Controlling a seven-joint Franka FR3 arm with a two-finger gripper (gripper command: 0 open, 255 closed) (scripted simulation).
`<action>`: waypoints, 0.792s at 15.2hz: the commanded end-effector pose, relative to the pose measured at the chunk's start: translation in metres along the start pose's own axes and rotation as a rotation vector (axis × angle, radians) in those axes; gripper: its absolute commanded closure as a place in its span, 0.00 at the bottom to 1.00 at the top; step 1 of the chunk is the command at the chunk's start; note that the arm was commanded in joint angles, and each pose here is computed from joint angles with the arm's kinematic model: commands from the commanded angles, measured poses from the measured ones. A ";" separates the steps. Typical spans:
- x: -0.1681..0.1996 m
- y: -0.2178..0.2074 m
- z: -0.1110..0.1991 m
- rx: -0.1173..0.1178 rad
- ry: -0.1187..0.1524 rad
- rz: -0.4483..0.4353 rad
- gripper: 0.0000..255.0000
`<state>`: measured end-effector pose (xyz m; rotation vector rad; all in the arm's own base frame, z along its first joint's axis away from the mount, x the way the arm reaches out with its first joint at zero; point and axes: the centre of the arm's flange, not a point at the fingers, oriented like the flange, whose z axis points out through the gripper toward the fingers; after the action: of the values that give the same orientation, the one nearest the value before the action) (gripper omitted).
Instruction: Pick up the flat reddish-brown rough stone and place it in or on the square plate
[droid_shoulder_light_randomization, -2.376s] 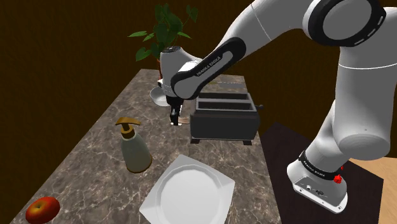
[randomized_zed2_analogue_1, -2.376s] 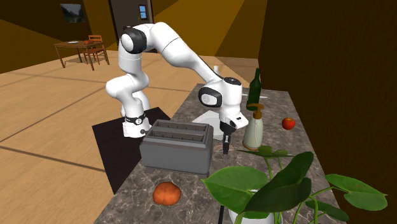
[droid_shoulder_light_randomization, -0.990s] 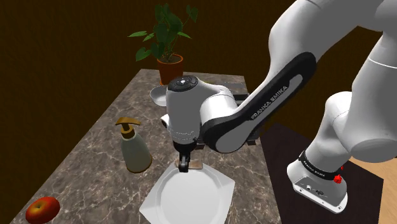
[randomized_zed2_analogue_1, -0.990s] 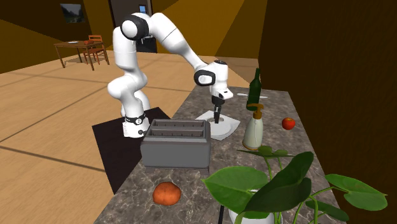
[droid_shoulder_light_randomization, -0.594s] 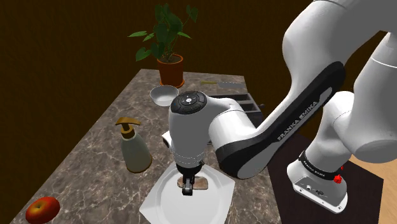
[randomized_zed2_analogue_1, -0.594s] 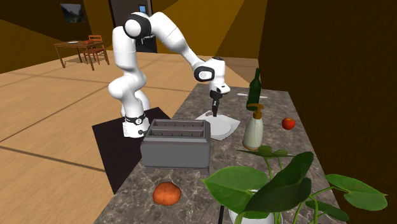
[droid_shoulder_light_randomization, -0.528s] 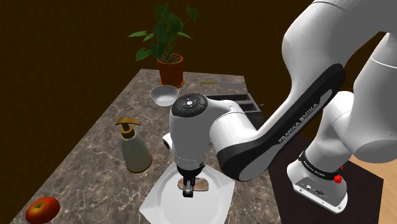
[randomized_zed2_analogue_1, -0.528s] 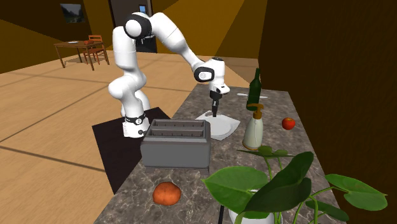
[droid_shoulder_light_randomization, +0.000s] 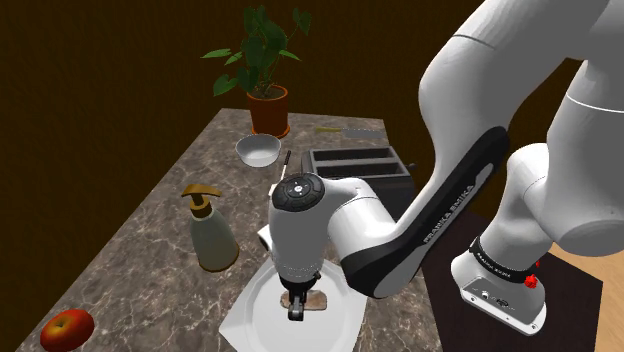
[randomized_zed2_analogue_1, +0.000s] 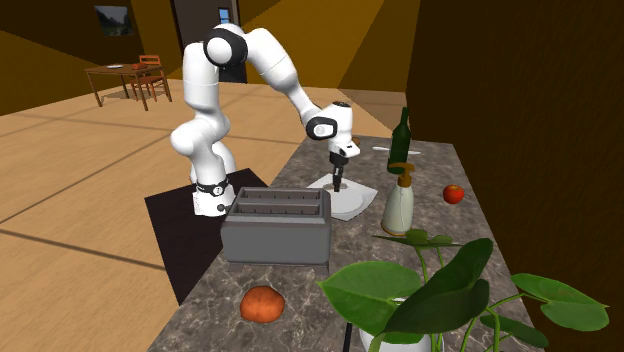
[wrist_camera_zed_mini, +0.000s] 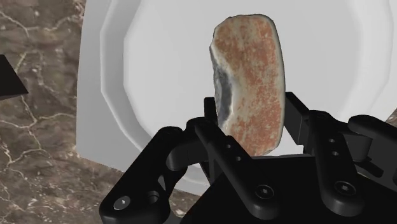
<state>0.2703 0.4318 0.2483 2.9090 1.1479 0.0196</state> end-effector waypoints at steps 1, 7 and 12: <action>-0.001 0.000 0.011 0.000 0.000 0.000 1.00; -0.001 0.000 0.030 0.000 0.000 0.000 1.00; -0.001 0.000 0.030 0.000 0.000 0.000 1.00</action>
<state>0.2700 0.4309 0.2187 2.9090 1.1483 0.0200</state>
